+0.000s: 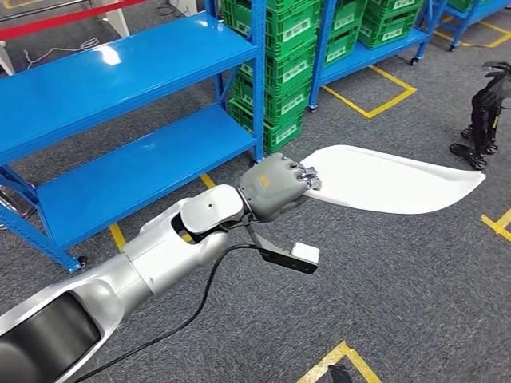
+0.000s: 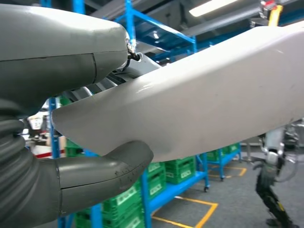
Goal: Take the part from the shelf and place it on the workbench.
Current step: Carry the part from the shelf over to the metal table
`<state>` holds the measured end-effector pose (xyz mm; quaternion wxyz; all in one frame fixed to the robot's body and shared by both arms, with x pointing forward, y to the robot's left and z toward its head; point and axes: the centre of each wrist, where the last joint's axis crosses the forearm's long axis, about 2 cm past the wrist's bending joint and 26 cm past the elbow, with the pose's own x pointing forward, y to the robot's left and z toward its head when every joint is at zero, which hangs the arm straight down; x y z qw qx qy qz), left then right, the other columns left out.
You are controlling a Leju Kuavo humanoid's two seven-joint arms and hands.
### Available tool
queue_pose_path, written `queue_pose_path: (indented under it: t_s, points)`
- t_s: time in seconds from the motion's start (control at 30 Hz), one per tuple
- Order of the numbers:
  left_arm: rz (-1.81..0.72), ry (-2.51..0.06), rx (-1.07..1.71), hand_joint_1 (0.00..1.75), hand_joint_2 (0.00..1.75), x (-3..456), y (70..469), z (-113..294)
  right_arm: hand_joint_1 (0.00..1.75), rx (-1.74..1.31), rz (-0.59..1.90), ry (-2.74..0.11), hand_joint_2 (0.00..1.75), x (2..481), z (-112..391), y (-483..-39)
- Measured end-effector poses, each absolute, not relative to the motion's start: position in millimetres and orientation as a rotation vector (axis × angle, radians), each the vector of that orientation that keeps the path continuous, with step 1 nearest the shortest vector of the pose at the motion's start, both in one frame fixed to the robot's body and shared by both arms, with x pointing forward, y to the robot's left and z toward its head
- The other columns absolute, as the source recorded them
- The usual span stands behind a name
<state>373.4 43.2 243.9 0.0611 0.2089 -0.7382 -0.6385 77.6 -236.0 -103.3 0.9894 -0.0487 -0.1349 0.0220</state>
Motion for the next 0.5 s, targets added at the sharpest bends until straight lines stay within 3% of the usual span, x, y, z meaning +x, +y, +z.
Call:
queue_pose_path:
  t_s: [0.5]
  points:
    - [-1.933,-2.221,0.643,1.75,1.75,375.4,50.3,240.2,0.0,-0.101,0.058,-0.275,1.75,79.5,-102.9,-236.0]
